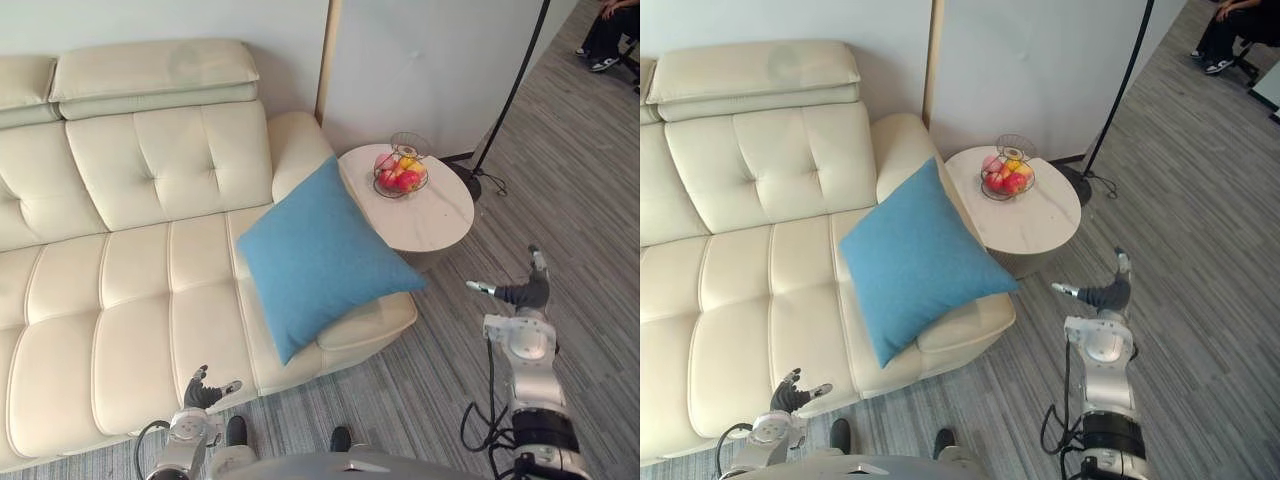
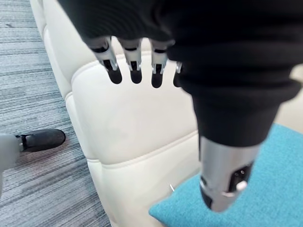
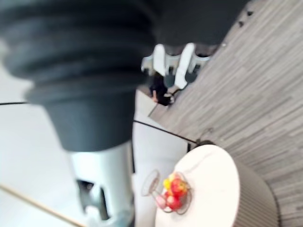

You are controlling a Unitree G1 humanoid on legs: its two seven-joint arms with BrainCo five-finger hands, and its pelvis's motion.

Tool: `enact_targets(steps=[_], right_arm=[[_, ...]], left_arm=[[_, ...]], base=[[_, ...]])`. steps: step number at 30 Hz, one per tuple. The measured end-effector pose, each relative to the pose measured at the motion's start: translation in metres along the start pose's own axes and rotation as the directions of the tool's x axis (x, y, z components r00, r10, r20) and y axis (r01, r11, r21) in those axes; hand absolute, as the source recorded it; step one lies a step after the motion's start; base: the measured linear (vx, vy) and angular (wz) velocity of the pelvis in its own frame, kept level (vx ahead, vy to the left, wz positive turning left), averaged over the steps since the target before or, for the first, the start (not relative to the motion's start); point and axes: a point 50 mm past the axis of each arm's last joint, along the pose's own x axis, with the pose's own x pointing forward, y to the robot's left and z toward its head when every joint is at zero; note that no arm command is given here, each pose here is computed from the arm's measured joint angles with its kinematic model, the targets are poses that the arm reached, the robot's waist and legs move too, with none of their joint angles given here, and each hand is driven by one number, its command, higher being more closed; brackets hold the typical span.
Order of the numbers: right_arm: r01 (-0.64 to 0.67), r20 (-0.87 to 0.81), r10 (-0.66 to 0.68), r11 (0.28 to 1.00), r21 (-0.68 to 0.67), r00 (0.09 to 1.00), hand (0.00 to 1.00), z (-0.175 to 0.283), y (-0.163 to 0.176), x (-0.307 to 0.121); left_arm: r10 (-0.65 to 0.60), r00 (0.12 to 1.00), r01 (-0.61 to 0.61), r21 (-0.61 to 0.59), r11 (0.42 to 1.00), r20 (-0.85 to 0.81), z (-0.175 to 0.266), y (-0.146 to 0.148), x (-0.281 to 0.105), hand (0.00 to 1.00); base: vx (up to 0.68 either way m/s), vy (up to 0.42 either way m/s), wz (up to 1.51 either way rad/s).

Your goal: Pick up cushions and gather them together orderly.

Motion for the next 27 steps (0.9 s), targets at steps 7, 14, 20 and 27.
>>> enact_targets(steps=[7,14,20,27], right_arm=[[-0.084,0.259,0.083,0.996,-0.007,0.962,0.00,0.081,0.027,0.041],[-0.128,0.387,0.112,0.992,0.016,0.915,0.00,0.159,0.040,0.080],[-0.145,0.391,0.089,0.983,0.116,0.916,0.00,0.192,0.041,0.093],[-0.177,0.393,0.083,0.962,0.210,0.916,0.00,0.213,0.052,0.093]], left_arm=[[-0.045,0.995,0.044,0.016,0.999,0.092,0.029,-0.012,0.005,0.00],[-0.038,0.959,0.050,-0.038,0.998,0.281,0.105,-0.018,0.018,0.00],[-0.023,0.862,0.056,-0.050,0.997,0.507,0.200,-0.017,0.014,0.00],[0.016,0.745,0.069,-0.101,0.993,0.667,0.281,-0.010,-0.006,0.00]], base=[[-0.07,0.013,0.10],[-0.09,0.007,0.15],[-0.09,-0.011,0.09],[-0.07,-0.045,0.00]])
